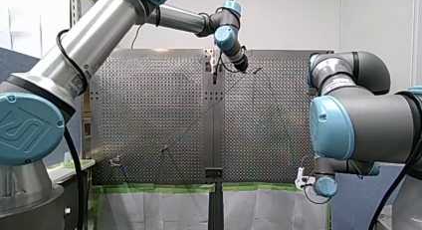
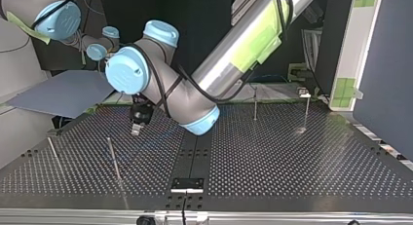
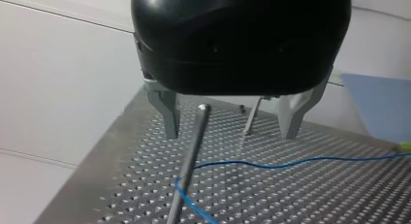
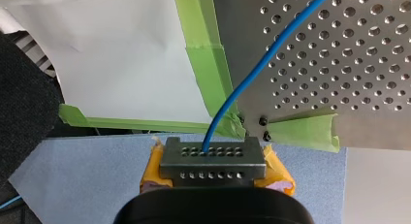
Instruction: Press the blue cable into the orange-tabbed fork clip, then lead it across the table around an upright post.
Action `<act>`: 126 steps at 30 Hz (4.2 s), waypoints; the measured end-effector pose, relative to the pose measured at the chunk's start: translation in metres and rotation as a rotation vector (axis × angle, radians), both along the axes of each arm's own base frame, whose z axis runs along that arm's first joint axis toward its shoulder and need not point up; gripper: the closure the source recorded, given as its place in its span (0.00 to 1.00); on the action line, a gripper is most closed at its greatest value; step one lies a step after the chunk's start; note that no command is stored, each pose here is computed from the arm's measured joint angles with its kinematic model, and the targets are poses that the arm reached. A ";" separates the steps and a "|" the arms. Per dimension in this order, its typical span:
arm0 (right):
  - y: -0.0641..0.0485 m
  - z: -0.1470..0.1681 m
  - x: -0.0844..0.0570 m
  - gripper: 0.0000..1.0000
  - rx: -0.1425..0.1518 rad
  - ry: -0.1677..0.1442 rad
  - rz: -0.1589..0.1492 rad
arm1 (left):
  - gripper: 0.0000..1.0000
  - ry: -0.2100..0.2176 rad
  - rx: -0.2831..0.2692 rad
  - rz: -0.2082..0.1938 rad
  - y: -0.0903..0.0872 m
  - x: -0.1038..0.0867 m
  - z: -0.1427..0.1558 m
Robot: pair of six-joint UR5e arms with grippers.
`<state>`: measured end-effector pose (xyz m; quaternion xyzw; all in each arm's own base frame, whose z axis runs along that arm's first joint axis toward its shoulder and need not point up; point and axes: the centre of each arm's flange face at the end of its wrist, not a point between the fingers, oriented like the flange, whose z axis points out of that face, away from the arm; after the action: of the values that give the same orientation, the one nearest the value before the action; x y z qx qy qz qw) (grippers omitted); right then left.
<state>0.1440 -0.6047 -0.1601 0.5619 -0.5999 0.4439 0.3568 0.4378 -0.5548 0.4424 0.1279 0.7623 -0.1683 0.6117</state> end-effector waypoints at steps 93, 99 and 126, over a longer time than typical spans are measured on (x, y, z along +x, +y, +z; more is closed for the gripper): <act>0.000 0.000 0.002 1.00 -0.005 -0.003 0.010 | 0.00 -0.244 -0.492 0.041 0.118 -0.112 -0.062; -0.001 0.001 0.002 1.00 -0.006 -0.003 0.010 | 0.00 -0.234 -0.518 0.055 0.125 -0.118 -0.085; -0.004 0.002 0.004 1.00 -0.006 -0.007 0.022 | 0.00 -0.163 -0.456 0.140 0.176 -0.154 -0.187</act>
<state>0.1477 -0.6082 -0.1579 0.5659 -0.5937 0.4515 0.3513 0.2839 -0.3784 0.2554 -0.0532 0.6597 -0.2822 0.6945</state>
